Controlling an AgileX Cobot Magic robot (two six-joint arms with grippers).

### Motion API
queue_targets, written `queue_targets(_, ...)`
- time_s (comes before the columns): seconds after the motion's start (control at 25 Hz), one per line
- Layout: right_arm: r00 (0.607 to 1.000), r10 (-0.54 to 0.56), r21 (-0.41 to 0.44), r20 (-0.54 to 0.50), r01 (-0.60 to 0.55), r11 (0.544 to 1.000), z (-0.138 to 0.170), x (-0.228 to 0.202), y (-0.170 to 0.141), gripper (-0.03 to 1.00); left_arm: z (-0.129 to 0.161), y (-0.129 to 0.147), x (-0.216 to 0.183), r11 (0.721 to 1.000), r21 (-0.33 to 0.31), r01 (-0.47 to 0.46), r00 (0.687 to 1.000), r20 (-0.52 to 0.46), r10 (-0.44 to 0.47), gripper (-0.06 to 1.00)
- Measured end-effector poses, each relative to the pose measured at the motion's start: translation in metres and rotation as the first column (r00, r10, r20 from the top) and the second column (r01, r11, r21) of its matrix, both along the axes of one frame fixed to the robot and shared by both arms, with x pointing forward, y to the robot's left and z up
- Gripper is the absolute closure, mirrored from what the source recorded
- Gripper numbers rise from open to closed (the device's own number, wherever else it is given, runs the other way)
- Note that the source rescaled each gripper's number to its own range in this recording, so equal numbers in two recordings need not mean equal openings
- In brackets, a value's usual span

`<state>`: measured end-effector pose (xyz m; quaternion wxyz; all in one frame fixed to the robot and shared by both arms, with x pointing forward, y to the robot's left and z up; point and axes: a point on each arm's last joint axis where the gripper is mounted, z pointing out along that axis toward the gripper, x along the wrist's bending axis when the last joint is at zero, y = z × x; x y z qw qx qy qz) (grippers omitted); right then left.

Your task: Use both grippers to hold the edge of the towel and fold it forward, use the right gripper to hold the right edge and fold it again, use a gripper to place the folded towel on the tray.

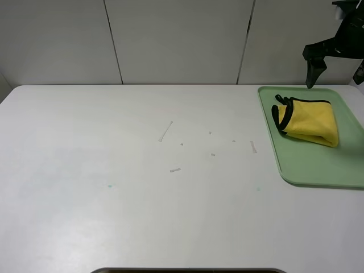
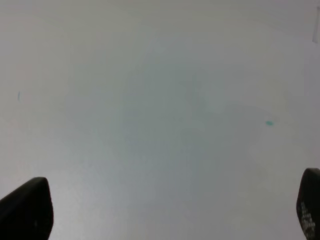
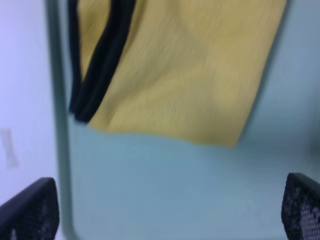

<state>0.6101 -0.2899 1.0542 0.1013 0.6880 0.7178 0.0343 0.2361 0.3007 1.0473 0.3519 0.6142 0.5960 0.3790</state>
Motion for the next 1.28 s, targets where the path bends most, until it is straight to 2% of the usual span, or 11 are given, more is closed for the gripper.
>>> queue_targets(0.36, 0.993, 0.119, 0.007, 0.002, -0.119, 0.993, 0.02, -0.085, 0.032, -0.03, 0.0, 0.0, 0.0, 1.0, 0.0, 0.0, 1.0, 0.0, 0.0, -0.06)
queue_targets(0.64, 0.982, 0.169, 0.102, 0.088, -0.178, 0.979, 0.04, -0.158, 0.048, -0.03, 0.0, 0.0, 0.0, 1.0, 0.0, 0.0, 1.0, -0.001, 0.0, -0.06)
queue_targets(0.96, 0.958, 0.179, 0.135, 0.225, -0.212, 0.968, 0.051, -0.229, 0.035, -0.03, 0.0, 0.0, 0.0, 1.0, 0.0, 0.0, 1.0, -0.001, 0.0, -0.06)
queue_targets(1.28, 0.906, 0.161, 0.144, 0.391, -0.233, 0.962, 0.054, -0.287, 0.017, -0.03, 0.0, 0.0, 0.0, 1.0, 0.0, 0.0, 1.0, -0.001, 0.0, -0.06)
